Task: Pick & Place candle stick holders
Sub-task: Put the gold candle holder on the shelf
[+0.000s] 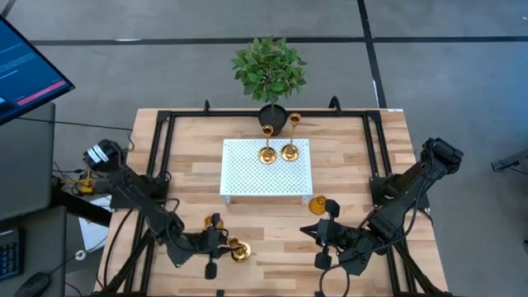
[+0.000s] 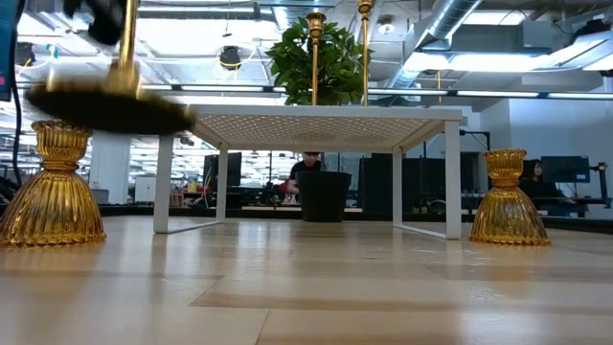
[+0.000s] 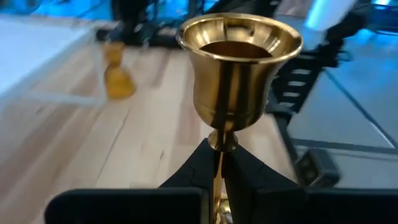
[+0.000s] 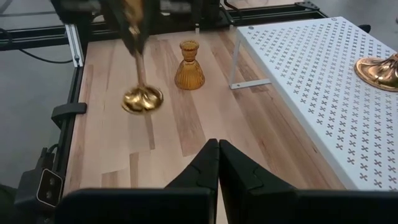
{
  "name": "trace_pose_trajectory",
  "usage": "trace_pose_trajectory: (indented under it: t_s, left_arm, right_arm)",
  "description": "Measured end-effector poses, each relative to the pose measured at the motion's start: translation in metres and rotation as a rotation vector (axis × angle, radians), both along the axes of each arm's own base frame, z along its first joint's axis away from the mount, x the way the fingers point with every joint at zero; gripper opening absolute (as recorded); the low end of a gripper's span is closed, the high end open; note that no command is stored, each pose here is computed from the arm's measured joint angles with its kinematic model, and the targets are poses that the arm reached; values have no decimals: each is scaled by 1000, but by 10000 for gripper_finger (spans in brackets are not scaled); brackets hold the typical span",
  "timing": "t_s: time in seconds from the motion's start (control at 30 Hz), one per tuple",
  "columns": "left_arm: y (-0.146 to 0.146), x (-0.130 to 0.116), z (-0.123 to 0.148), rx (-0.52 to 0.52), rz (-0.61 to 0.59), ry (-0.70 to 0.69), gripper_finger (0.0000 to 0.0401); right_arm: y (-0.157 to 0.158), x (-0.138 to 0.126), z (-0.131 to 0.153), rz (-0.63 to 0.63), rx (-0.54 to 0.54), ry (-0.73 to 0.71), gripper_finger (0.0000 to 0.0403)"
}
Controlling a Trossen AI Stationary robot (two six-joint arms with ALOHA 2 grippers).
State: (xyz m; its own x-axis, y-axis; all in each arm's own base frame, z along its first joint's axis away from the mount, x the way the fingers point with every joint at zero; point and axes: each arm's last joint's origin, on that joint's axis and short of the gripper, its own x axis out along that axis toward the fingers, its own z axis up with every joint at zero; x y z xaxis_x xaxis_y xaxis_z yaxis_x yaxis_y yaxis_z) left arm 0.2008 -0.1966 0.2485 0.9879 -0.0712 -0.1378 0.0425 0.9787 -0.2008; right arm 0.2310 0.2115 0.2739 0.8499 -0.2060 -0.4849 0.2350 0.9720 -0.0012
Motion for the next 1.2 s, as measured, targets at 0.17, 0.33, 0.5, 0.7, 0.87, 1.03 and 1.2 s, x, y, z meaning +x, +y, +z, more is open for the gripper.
trace_pose_trajectory:
  t_s: [0.17, 0.33, 0.5, 0.7, 0.87, 1.03, 1.2]
  left_arm:
    - [6, -7, 36, 81, -59, -95, 15]
    - [31, -17, 66, 151, 22, -107, 15]
    - [74, -17, 89, 177, 156, -92, 15]
    - [130, -12, 104, 230, 286, -62, 15]
    - [170, -4, 105, 250, 362, 16, 15]
    - [206, 4, 98, 222, 380, 83, 15]
    - [238, 7, 93, 195, 427, 111, 15]
  right_arm:
    - [0, 0, 0, -3, 5, -1, 0]
    - [0, -1, -1, 1, -8, 8, 0]
    - [-3, -4, -4, 1, -51, 48, 0]
    - [-3, -4, -4, 1, -48, 48, 0]
    - [-2, -4, -4, 3, -41, 41, 0]
    - [-3, -3, -3, -5, -39, 37, 0]
    - [-8, 2, -3, -26, -41, 37, 0]
